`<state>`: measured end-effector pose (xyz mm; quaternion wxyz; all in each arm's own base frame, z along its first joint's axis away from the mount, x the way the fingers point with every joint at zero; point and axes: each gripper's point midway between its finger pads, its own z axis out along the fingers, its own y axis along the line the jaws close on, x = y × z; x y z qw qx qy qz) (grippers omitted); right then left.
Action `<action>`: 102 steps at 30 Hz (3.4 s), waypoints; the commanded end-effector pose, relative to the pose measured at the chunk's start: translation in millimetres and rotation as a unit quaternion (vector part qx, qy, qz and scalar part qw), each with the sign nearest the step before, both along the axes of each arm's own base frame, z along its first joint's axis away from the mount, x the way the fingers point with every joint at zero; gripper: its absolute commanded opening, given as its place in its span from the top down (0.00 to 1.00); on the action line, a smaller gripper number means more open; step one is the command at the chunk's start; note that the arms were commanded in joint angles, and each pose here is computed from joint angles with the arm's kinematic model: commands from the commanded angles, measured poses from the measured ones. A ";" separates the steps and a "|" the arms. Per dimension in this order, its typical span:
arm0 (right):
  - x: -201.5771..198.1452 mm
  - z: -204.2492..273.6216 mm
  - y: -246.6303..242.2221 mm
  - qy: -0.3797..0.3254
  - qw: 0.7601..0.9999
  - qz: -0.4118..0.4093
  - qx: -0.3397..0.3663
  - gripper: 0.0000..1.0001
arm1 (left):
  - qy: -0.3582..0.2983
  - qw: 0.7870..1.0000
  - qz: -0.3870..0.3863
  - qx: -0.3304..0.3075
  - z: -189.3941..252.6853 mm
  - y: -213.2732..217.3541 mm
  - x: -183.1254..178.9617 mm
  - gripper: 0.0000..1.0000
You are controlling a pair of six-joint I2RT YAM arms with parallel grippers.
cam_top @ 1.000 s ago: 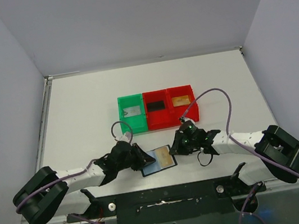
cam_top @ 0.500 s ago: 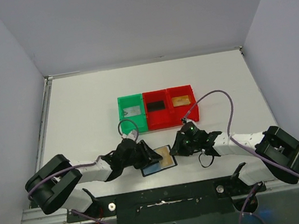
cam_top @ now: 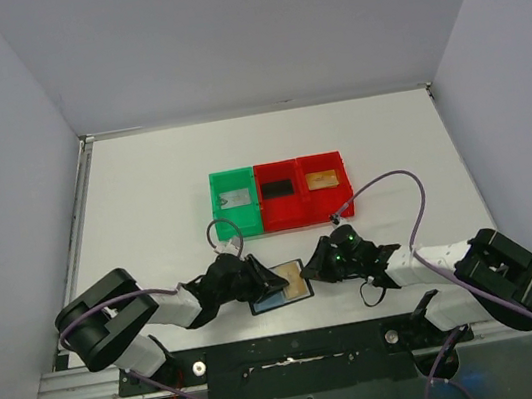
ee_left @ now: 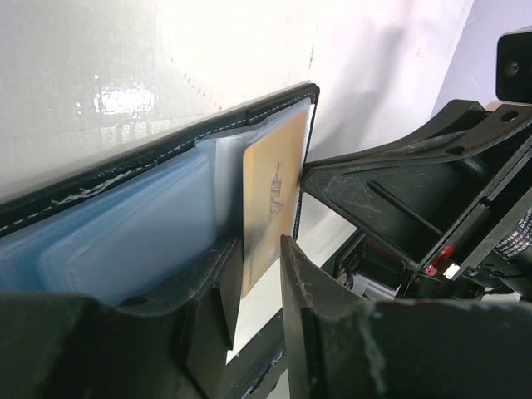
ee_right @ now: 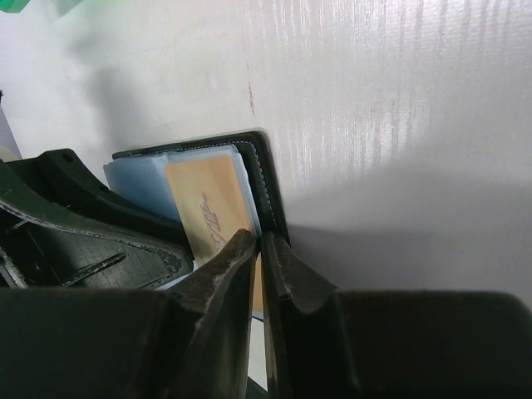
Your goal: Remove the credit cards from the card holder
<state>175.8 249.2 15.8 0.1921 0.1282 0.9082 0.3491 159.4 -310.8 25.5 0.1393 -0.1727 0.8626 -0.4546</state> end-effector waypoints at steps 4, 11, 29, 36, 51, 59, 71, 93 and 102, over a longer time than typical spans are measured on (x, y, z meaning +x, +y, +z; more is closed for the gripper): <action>-24.0 -17.7 1.0 0.040 0.998 0.030 -0.027 0.88 | -0.025 1.000 -0.003 -0.017 9.6 -6.8 2.4 0.89; -20.7 -19.7 -12.2 0.038 0.997 0.013 -0.067 0.88 | -0.027 1.000 0.002 0.001 11.3 0.5 1.9 1.00; -4.5 7.7 -13.5 -0.004 0.997 0.022 -0.075 0.84 | -0.020 0.999 -0.006 0.037 2.3 18.9 -10.4 1.00; 7.8 45.8 2.6 -0.060 0.996 0.047 -0.043 0.69 | -0.018 0.999 -0.018 0.030 1.5 11.7 -10.7 1.00; -4.3 5.6 25.2 0.010 0.995 0.082 -0.047 0.72 | -0.022 0.999 -0.022 0.018 8.3 9.0 -11.1 0.90; -10.5 -8.3 17.5 0.030 0.995 0.077 -0.064 0.73 | -0.028 1.000 -0.013 0.007 15.3 9.4 -9.4 0.88; -11.2 -11.0 14.8 0.033 0.995 0.072 -0.069 0.75 | -0.029 1.000 0.006 0.005 17.7 18.6 -9.4 0.90; -12.2 -12.0 14.6 0.035 0.994 0.072 -0.068 0.75 | -0.024 1.000 0.001 -0.014 16.1 14.9 -12.3 1.00; -10.7 -12.1 14.6 0.035 0.994 0.073 -0.071 0.75 | -0.014 1.000 0.012 0.008 7.4 32.4 -20.2 1.00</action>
